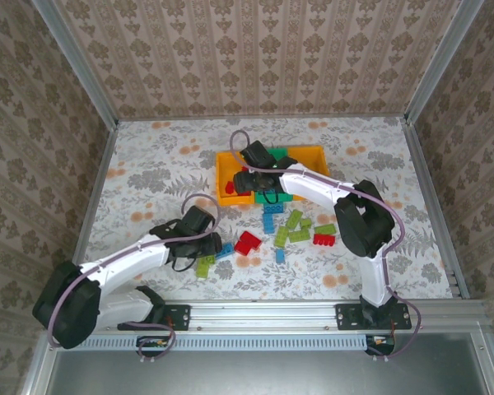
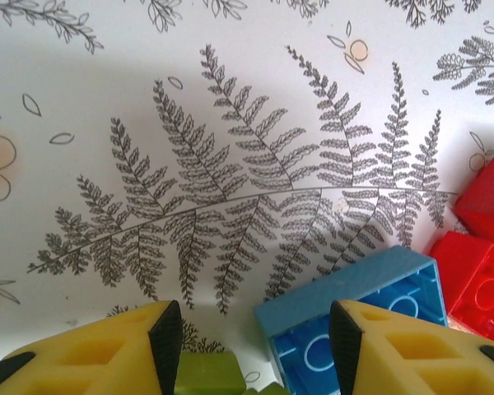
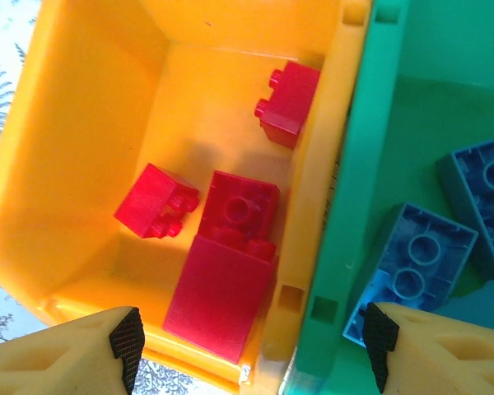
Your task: Sort the legos into containers by color
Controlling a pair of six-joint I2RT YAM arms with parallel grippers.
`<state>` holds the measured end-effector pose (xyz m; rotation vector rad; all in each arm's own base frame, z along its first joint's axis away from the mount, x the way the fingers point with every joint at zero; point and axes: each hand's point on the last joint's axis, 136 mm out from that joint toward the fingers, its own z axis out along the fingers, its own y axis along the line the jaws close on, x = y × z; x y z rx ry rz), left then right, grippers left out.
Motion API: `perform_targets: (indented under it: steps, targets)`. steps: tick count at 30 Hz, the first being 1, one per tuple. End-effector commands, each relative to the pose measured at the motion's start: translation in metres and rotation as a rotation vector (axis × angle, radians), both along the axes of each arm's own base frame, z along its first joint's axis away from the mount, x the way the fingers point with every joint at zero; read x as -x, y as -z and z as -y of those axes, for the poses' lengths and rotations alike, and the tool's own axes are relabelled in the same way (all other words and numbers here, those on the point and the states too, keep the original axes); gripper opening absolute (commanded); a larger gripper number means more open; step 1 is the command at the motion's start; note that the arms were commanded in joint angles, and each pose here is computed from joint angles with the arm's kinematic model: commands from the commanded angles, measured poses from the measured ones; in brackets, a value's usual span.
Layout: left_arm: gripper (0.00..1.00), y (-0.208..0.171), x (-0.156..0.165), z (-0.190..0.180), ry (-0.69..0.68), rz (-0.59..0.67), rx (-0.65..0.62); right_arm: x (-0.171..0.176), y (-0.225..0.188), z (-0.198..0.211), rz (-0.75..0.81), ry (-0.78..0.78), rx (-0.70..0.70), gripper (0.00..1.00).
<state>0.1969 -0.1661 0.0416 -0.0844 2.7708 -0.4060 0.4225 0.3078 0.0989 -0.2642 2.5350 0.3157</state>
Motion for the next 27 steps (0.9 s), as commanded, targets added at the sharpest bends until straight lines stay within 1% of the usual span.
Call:
perform_targets:
  steps: [1,5,8,10,13,16,19,24,27]
  targets:
    - [0.55,-0.014,-0.012,0.002,0.014,0.055,-0.020,0.005,-0.015,0.006,0.012,0.008,-0.017,0.74]
    - [0.64,-0.026,-0.011,-0.012,0.002,0.094,-0.058,0.012,-0.021,0.007,0.030,-0.018,-0.028,0.74]
    - [0.68,-0.036,-0.007,-0.020,0.001,0.117,-0.064,0.017,-0.026,0.011,0.048,-0.018,-0.034,0.75]
    - [0.70,-0.040,0.001,-0.025,0.015,0.108,-0.068,0.018,-0.029,0.016,0.058,-0.006,-0.023,0.75]
    - [0.70,-0.038,0.015,-0.027,0.033,0.077,-0.087,0.018,-0.030,0.024,0.062,0.009,-0.004,0.77]
    - [0.67,-0.035,0.025,-0.021,0.058,0.066,-0.105,0.018,-0.029,0.030,0.056,0.020,0.003,0.77]
    - [0.67,-0.034,0.034,-0.013,0.093,0.060,-0.140,0.019,-0.027,0.036,0.047,0.028,0.009,0.77]
    - [0.69,-0.028,0.042,-0.001,0.146,0.045,-0.200,0.020,-0.024,0.044,0.029,0.041,0.001,0.78]
    - [0.70,-0.023,0.042,0.005,0.156,0.035,-0.215,0.020,-0.022,0.046,0.023,0.046,-0.001,0.78]
